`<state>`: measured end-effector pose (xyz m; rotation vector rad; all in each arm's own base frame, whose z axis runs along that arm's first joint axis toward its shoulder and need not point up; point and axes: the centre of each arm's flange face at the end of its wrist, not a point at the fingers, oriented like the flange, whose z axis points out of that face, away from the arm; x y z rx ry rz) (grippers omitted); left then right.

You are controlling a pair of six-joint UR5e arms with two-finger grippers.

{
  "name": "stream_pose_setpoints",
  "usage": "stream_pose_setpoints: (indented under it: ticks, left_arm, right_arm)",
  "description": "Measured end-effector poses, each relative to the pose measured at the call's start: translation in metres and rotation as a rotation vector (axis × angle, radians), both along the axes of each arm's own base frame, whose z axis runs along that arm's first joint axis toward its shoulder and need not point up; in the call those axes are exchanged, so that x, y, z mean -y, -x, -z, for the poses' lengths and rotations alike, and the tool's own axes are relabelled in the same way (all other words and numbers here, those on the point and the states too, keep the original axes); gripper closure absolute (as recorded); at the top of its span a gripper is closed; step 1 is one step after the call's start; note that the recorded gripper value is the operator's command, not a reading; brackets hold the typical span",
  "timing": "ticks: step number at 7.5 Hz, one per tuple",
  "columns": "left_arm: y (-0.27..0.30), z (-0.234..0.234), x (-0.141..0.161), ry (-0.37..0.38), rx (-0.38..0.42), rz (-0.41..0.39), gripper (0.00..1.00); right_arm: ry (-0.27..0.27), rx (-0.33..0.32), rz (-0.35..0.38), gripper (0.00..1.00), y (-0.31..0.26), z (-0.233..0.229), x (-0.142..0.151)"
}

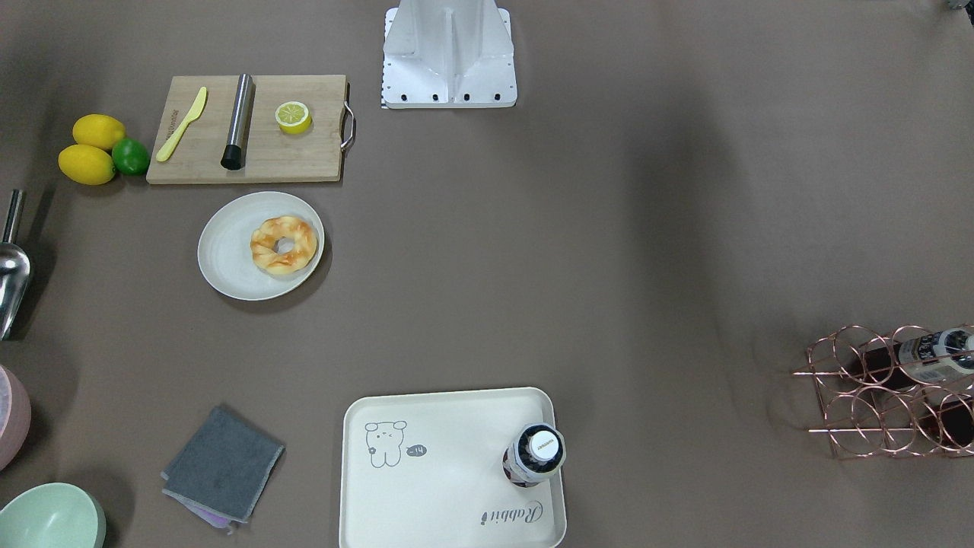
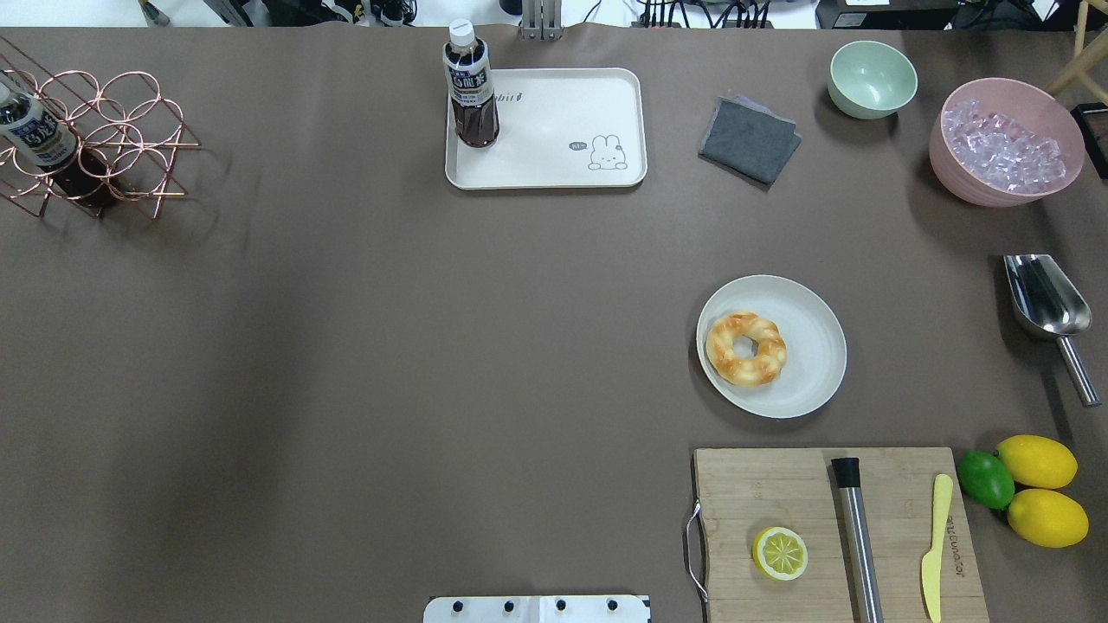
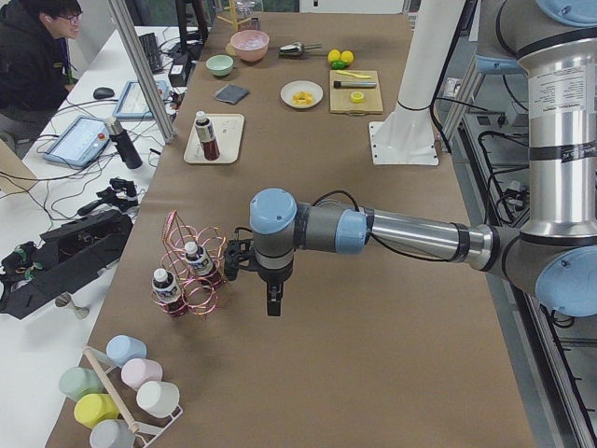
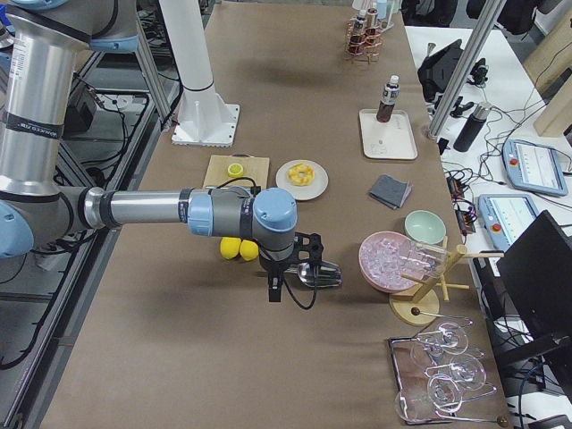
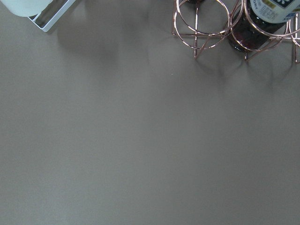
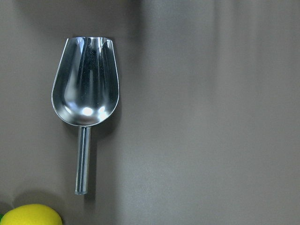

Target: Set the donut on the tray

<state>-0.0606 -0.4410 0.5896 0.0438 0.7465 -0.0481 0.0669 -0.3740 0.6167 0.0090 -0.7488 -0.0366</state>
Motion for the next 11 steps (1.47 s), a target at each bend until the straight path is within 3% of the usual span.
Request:
stream_pose_setpoints:
  ticks: [8, 11]
  left_arm:
    - [0.002, -0.004, -0.005, 0.009, 0.000, 0.004, 0.02]
    - [0.004, -0.002, -0.006, 0.005, 0.000, 0.010, 0.02]
  right_arm:
    - [-0.009, 0.004, 0.003, 0.00, 0.001, 0.006, 0.000]
    - [-0.020, 0.056, 0.019, 0.00, 0.011, 0.018, 0.001]
